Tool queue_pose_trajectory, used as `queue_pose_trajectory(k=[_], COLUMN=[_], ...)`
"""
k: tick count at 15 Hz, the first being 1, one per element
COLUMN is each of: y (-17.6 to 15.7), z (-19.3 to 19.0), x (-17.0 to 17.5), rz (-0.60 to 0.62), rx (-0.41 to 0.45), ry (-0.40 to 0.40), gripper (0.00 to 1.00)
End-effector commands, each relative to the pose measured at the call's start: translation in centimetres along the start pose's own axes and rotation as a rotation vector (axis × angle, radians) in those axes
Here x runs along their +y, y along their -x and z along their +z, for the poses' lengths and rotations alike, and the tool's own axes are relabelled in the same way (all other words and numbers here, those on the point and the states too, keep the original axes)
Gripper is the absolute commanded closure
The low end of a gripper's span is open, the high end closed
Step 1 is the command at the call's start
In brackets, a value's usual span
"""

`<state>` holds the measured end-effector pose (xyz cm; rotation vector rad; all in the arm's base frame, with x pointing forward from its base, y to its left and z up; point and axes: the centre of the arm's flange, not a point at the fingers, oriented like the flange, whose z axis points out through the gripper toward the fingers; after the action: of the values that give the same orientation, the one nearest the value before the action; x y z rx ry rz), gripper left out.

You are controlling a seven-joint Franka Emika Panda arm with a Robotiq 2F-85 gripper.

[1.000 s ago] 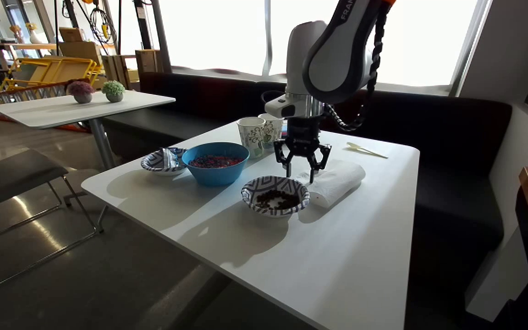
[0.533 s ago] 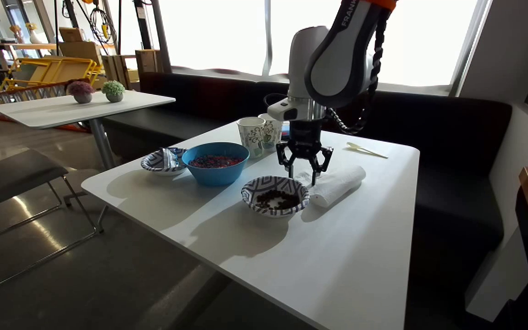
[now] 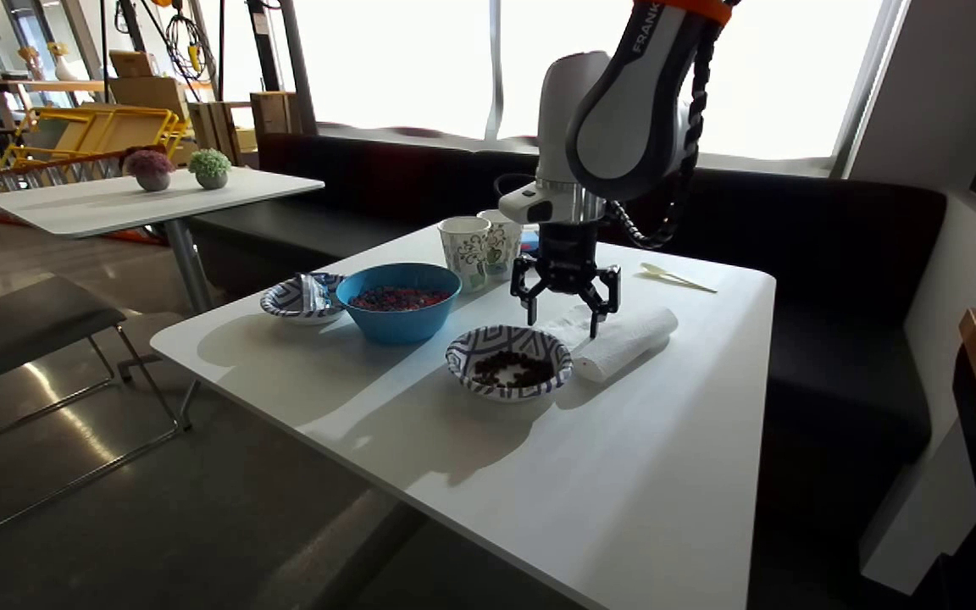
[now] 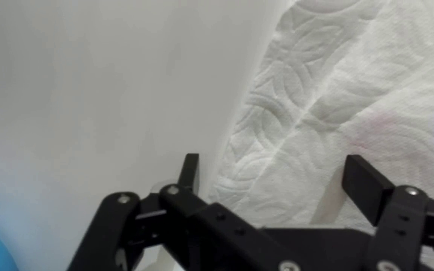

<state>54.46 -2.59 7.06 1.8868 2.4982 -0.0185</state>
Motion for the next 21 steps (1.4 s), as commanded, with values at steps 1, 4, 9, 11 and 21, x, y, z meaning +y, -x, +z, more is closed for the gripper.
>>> queue_pose_trajectory(k=[1, 4, 9, 11, 21], y=[0.5, 1.0, 1.6, 1.8, 1.3], z=[0.8, 1.2, 0.9, 0.8, -0.3], x=[0.2, 0.1, 0.2, 0.2, 0.6], rz=[0.034, 0.055, 0.077, 0.087, 0.095], rx=[-0.008, 0.013, 0.055, 0.067, 0.097], ry=[0.016, -0.002, -0.015, -0.026, -0.031], gripper=[0.04, 0.13, 0.20, 0.21, 0.82])
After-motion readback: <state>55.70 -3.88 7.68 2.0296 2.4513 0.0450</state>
